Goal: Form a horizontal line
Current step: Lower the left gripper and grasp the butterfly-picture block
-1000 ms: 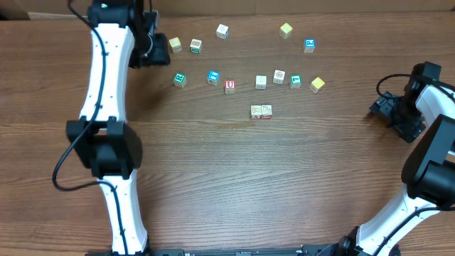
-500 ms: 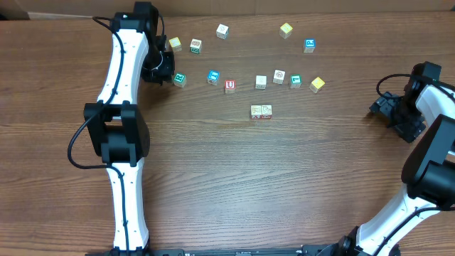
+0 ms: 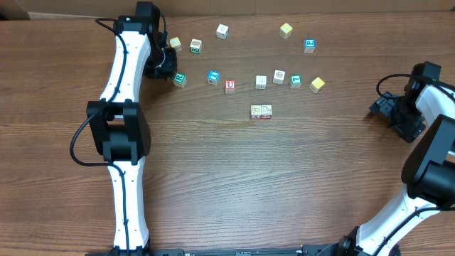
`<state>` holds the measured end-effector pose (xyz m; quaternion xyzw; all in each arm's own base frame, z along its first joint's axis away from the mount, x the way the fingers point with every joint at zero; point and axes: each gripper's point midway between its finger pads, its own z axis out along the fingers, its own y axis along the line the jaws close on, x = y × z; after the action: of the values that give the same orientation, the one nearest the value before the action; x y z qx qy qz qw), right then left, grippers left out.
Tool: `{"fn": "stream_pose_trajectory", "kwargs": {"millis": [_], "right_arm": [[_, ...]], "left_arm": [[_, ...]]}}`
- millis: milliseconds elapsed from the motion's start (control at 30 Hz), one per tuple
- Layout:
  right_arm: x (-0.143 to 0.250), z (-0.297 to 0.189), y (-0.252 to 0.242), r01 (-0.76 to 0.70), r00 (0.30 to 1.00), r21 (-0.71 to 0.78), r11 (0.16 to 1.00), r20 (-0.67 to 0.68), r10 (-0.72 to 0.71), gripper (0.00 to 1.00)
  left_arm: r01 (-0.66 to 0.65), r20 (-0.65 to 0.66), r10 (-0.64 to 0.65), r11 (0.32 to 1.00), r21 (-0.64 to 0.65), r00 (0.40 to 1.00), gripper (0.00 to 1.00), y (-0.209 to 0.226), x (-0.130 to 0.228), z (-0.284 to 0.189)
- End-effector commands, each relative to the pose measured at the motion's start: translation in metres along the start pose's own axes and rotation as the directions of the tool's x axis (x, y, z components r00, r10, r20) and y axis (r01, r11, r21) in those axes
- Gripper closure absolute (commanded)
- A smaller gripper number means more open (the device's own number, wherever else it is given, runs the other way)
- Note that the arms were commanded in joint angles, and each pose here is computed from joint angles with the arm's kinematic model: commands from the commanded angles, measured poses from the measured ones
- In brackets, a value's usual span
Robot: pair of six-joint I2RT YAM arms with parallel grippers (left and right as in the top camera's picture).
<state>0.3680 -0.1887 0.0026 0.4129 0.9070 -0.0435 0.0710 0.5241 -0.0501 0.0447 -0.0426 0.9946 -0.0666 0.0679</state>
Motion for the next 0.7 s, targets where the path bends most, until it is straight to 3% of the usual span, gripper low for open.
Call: {"fn": "stream_pose_trajectory", "kwargs": {"millis": [0,433,667], "right_arm": [[0.002,0.006,-0.008,-0.004,1.0,0.032,0.999,-0.008,0.005,0.0],[0.003,0.006,-0.008,-0.005,1.0,0.033,0.999,-0.009,0.005,0.0],[0.003,0.006,-0.008,-0.004,1.0,0.033,0.999,-0.009,0.005,0.0]], "left_arm": [[0.009,-0.028,-0.009,1.0,0.005,1.0,0.79,-0.004,0.006,0.011],[0.011,-0.061,-0.012,1.0,-0.013,0.998,0.84,0.003,0.017,0.037],[0.029,-0.055,-0.039,0.985,-0.173,0.998,0.84,0.031,0.019,0.035]]}}
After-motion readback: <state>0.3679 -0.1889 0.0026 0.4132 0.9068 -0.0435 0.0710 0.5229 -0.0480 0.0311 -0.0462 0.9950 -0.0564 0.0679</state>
